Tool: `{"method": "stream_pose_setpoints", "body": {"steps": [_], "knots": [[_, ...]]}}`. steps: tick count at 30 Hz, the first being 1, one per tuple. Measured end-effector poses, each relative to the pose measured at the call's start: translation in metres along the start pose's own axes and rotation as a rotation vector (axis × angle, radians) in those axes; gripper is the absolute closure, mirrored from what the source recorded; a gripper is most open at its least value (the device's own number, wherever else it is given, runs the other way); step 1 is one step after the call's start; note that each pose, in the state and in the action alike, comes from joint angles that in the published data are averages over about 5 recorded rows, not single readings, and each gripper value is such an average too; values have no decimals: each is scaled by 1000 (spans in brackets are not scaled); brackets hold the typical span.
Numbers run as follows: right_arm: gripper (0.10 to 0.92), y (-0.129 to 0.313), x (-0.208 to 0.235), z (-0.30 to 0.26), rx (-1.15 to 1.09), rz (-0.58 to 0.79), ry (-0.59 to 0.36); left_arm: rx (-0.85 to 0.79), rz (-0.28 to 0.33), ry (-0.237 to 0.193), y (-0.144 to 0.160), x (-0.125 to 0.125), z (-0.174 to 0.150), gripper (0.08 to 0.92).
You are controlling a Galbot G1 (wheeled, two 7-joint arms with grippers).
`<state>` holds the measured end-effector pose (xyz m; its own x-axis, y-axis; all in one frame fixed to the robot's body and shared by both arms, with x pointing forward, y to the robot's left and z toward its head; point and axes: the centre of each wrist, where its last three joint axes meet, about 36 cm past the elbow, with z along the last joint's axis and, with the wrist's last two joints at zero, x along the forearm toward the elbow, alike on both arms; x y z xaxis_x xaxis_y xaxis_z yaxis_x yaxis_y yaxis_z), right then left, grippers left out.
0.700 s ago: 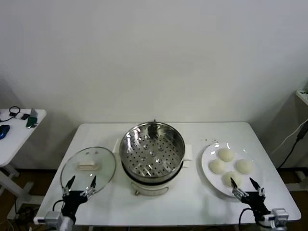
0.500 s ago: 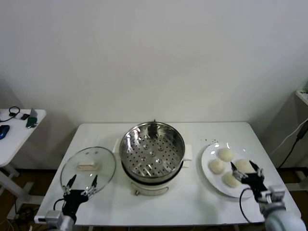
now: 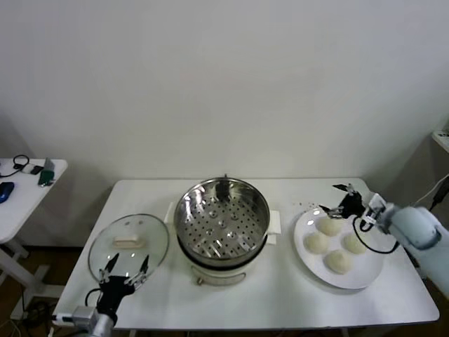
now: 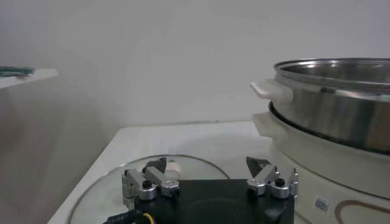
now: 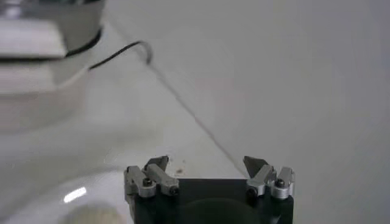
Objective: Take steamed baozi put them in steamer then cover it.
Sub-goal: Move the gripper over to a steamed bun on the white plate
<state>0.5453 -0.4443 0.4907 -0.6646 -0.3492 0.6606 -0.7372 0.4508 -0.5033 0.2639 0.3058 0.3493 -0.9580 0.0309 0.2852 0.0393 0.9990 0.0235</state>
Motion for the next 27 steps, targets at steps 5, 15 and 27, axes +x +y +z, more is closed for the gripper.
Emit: {"method": "stream_pose_setpoints", "body": {"steps": [5,15,27], "knots": [[200,-52,-5,-13,196,-206,100,-2,11,1,-1,0,1,177],[200,-102,-20,-27,322,-459,315,-5,18,0,0,0,3,177],[200,-104,-71,-29,323,-573,423,-10,0,9,8,-3,8,177]]}}
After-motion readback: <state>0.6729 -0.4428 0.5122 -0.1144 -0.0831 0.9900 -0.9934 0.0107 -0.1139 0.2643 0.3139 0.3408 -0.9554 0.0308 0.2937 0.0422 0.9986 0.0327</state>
